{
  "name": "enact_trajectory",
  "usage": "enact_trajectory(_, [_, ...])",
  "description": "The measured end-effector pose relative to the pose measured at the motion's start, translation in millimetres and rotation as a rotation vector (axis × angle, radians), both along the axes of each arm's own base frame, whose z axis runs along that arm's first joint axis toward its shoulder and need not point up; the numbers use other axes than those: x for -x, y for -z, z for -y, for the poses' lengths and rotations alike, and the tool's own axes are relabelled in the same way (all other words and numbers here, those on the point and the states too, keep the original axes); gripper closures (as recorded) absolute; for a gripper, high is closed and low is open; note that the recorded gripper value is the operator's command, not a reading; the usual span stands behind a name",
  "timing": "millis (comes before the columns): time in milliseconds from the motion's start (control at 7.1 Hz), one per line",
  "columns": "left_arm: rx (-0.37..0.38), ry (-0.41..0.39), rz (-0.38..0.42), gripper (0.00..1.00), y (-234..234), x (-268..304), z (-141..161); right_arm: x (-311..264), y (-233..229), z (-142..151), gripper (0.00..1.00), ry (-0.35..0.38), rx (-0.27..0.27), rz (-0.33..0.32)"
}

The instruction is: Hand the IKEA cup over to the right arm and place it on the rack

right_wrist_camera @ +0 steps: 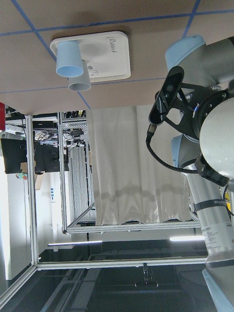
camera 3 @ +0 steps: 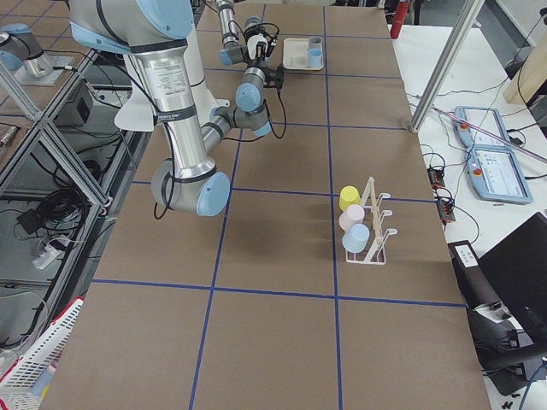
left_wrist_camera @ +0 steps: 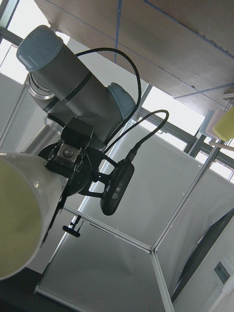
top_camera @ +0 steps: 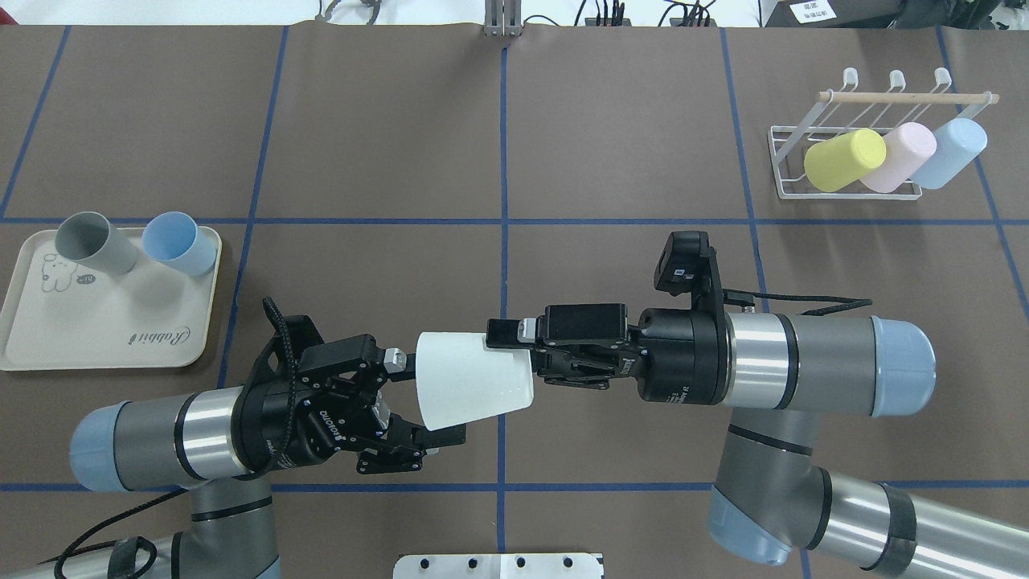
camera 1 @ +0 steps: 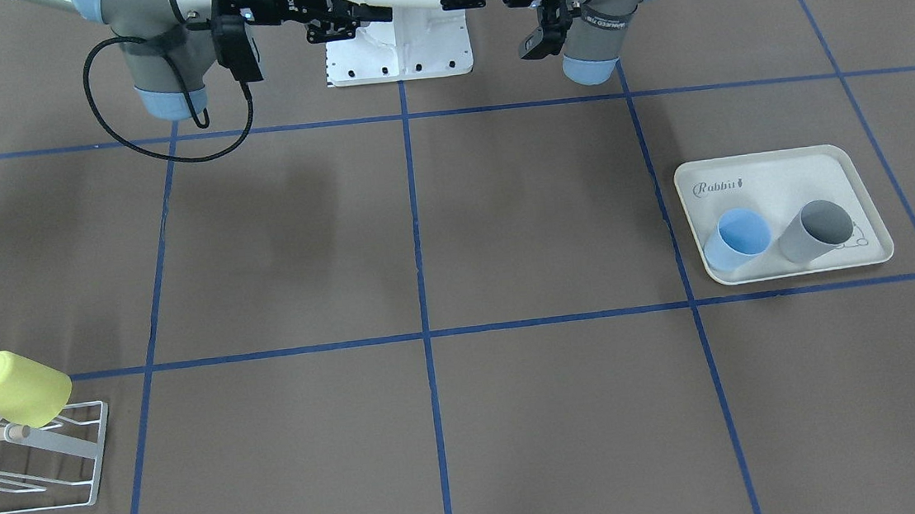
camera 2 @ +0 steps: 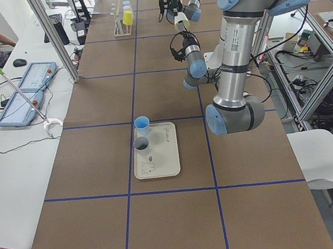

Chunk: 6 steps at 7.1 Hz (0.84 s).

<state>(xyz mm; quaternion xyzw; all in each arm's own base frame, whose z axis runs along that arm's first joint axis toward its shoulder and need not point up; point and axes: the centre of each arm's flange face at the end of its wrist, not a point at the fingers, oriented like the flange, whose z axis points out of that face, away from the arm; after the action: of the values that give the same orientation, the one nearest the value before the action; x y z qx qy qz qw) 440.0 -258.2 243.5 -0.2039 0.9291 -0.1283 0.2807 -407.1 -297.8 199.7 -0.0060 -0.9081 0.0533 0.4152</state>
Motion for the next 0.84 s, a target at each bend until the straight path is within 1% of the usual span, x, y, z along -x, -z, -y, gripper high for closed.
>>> enact_trajectory(282, [0.001,0.001,0.008,0.0,-4,0,1,-8,-3,0,0.58,-0.003,-0.006,0.006])
enact_trajectory(563, [0.001,0.004,0.01,0.0,-5,2,2,-14,-9,3,0.59,-0.013,-0.006,-0.001])
enact_trajectory(704, [-0.001,0.015,0.009,0.0,-5,5,7,-17,-13,5,0.6,-0.02,-0.004,-0.008])
enact_trajectory(845, [-0.002,0.039,0.012,0.0,-5,11,17,-21,-18,10,0.6,-0.033,-0.002,-0.018])
